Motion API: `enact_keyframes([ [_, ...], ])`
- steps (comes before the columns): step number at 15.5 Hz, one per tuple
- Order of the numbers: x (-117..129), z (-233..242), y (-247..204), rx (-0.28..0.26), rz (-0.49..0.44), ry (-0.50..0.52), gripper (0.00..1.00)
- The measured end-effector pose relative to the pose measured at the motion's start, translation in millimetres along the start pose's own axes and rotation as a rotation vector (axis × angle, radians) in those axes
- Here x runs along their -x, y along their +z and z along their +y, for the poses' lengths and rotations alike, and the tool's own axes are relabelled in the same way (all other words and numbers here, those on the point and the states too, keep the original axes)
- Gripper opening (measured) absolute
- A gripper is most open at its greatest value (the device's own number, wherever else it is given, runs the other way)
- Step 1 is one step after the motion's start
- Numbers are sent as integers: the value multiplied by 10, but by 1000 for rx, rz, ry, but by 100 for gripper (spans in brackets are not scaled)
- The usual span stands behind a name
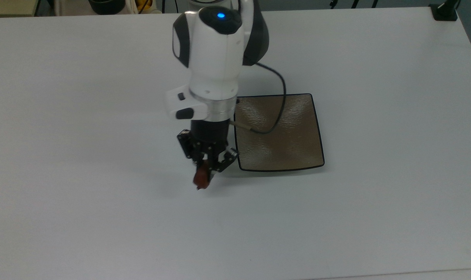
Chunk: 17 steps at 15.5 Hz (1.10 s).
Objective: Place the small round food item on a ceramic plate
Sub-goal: 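Carry the held food item over the square ceramic plate and lower it, then open the gripper to release the food item onto the plate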
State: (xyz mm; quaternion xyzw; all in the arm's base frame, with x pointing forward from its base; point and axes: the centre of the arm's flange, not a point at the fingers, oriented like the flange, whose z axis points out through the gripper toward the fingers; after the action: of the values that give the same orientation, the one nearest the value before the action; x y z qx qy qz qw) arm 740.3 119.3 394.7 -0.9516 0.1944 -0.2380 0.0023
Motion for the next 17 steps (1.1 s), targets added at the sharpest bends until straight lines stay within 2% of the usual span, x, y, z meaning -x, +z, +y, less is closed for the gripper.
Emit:
enact_keyframes([
  [7,761,-621,-305,-50,-82,-121,27],
  [13,1330,-1000,-394,-66,-125,-215,32],
  [17,1560,-1084,-325,-52,-158,-247,70],
])
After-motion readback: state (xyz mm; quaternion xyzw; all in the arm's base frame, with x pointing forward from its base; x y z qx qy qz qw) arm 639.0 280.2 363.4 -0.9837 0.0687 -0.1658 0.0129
